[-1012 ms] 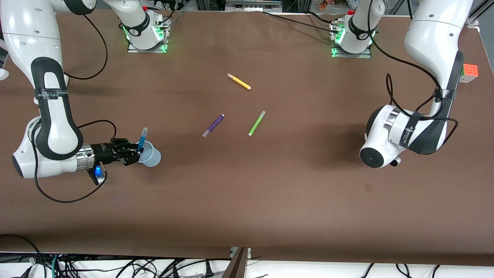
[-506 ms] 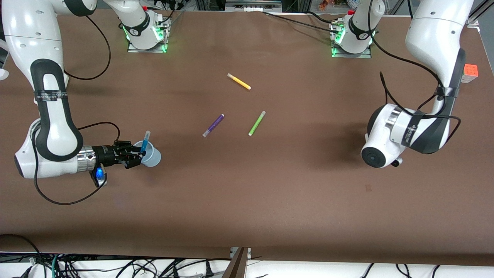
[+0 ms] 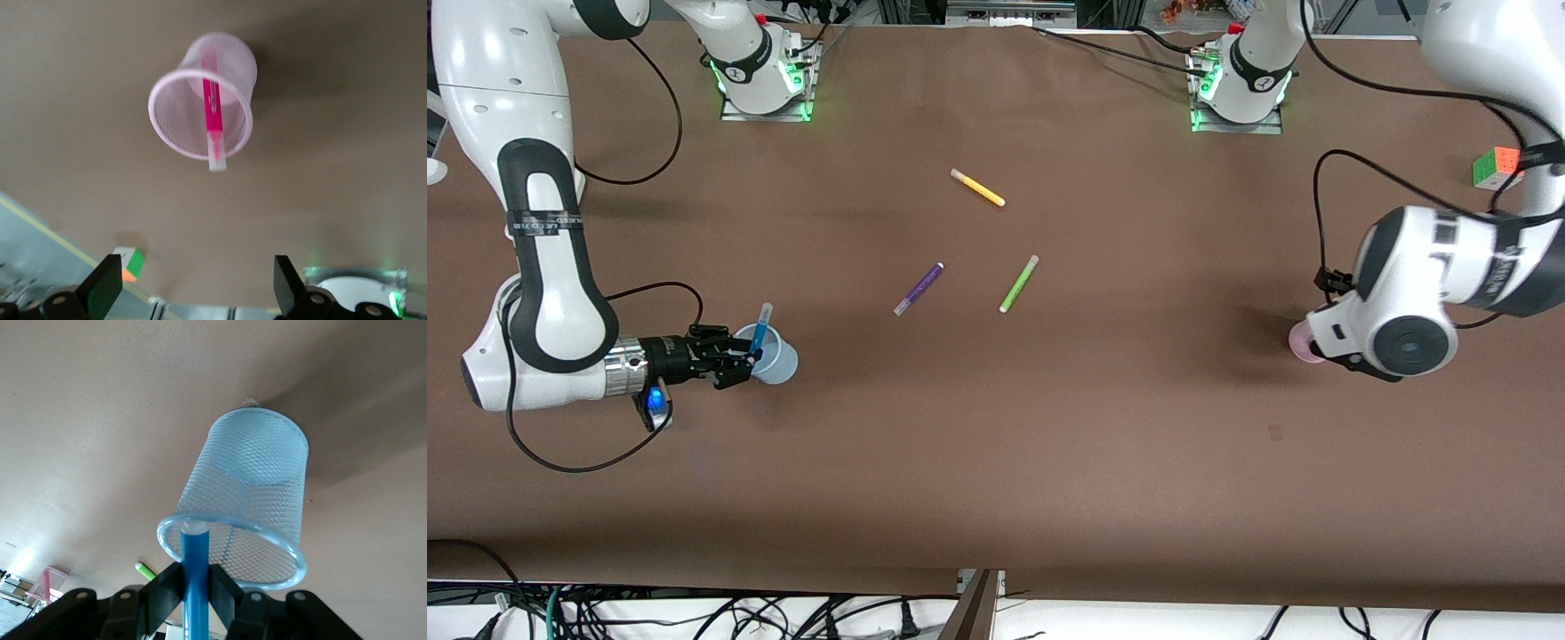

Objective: Place pink and blue markers in matching cups
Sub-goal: 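Lower the pink marker into the pink cup with the left gripper and release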

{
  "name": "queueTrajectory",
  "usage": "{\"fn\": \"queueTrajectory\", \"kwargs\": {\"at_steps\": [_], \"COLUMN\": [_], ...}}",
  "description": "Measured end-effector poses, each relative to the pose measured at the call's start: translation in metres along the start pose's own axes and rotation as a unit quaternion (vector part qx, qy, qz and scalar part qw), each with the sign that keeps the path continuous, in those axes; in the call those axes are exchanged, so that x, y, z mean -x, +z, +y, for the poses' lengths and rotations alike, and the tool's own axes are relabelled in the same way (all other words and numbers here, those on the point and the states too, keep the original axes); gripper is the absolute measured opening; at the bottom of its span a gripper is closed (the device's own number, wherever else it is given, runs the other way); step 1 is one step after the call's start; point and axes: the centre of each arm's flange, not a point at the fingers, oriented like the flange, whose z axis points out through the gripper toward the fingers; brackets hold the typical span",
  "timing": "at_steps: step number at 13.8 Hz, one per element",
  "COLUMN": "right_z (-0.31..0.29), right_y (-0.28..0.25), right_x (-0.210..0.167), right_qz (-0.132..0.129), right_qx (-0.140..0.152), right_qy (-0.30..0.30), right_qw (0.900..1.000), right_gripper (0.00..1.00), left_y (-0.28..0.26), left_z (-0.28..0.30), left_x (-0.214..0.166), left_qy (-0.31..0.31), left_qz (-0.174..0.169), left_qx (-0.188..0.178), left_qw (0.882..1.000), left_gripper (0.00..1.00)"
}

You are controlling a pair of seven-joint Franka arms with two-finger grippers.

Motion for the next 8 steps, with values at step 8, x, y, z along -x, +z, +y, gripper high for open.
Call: {"fn": "queueTrajectory", "kwargs": {"at_steps": [8], "right_z": [-0.001], "right_y": [-0.007], "right_x": [-0.001], "right_qz": [0.005], "right_qx": [-0.005], "right_qy": [-0.003], "right_qw": [1.000], "right_gripper": [0.51], "left_y": [-0.055], "left_z": [-0.032], "left_x": [0.080], "left_qy": [-0.084], "left_qz": [0.215], "left_qx": [0.044], "left_qw": [0.972], "left_gripper": [1.00]}}
